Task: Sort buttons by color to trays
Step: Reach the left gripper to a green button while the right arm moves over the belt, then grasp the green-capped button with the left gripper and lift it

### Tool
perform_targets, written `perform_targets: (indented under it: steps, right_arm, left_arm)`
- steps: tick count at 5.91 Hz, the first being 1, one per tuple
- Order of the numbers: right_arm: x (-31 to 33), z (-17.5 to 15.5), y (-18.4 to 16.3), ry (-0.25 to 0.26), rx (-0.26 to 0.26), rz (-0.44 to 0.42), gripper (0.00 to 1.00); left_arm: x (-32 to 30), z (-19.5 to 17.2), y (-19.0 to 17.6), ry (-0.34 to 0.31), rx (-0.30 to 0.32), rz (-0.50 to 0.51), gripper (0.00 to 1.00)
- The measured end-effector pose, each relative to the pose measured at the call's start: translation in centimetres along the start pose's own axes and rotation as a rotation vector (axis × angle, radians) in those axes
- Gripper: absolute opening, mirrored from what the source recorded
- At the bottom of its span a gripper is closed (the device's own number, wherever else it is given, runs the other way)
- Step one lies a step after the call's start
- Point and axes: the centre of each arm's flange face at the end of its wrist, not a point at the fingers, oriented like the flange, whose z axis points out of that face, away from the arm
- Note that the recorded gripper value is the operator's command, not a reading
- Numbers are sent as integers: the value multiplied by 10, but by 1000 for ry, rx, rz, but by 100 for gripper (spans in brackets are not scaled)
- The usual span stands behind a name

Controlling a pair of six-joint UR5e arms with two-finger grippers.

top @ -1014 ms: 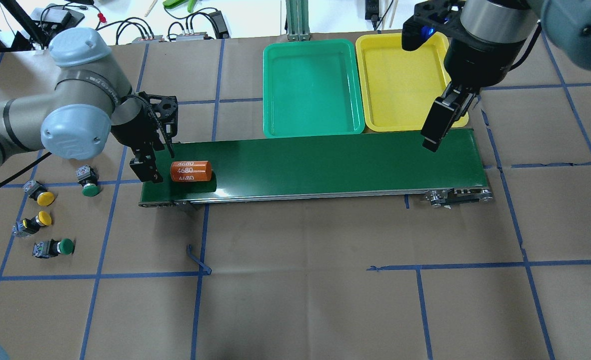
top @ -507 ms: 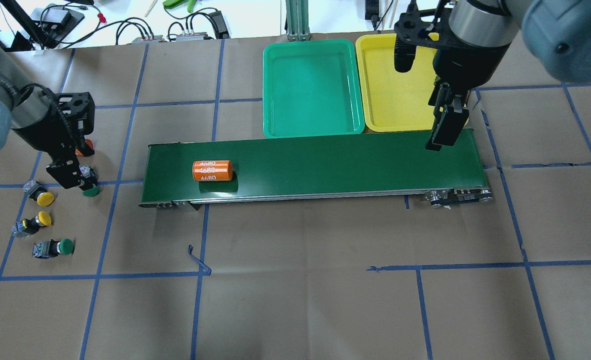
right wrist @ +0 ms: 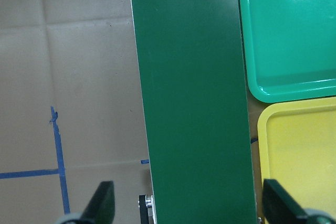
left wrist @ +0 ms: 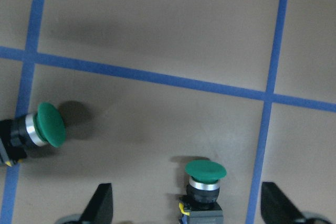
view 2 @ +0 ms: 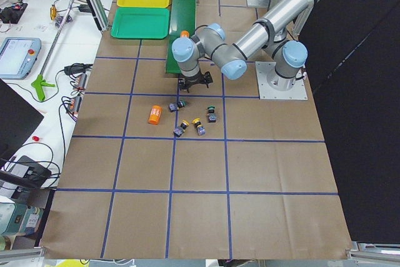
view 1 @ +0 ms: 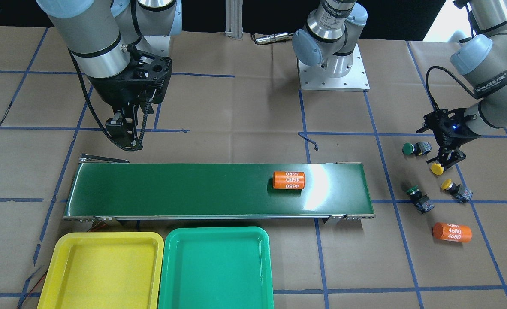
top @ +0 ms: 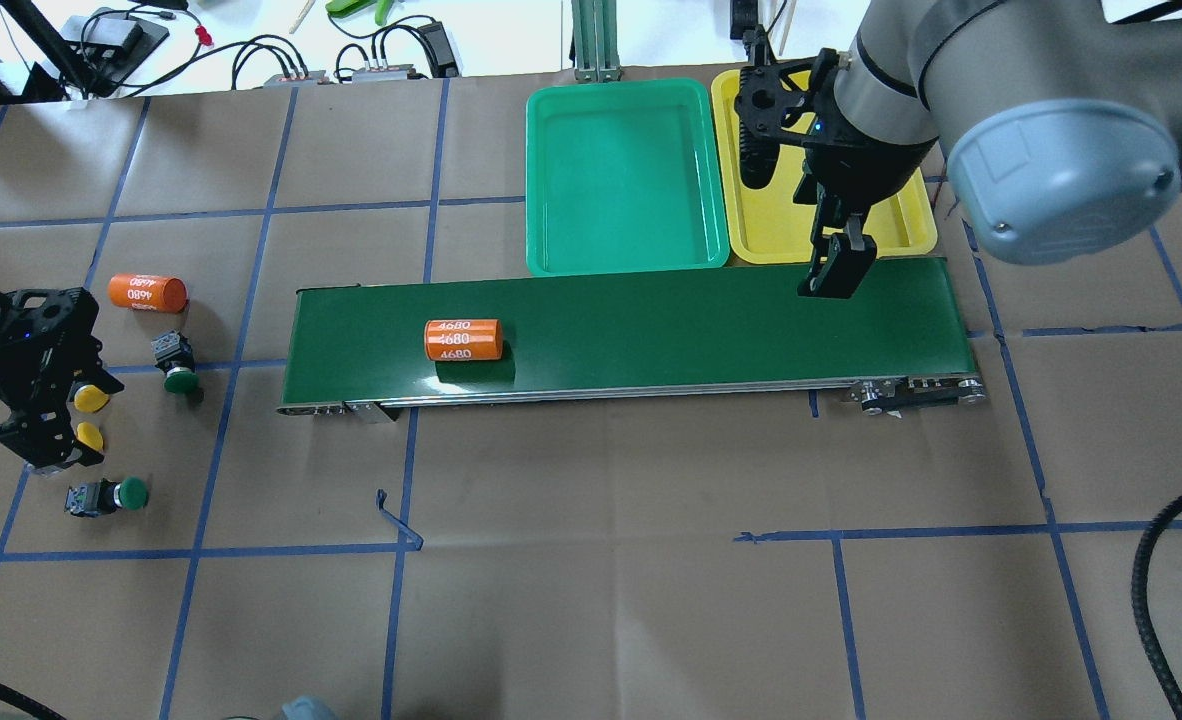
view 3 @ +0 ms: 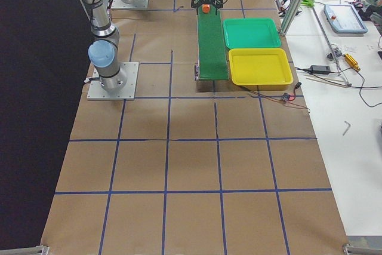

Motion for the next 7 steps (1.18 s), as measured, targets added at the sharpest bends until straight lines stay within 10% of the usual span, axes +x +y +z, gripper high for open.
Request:
perform_targets:
  steps: [4,6,7]
  right_arm:
    - [-20,10,-26,-28,6,-64,100]
    - [-33,14,-43,-54,0,-106,100]
    - [-35,15,-45,-65,3,-110,100]
  left_arm:
    - [7,56,38,39,-13,23,96]
    - [4,71,45,46,-21,19,3]
    - [3,71,47,37,-29,20,0]
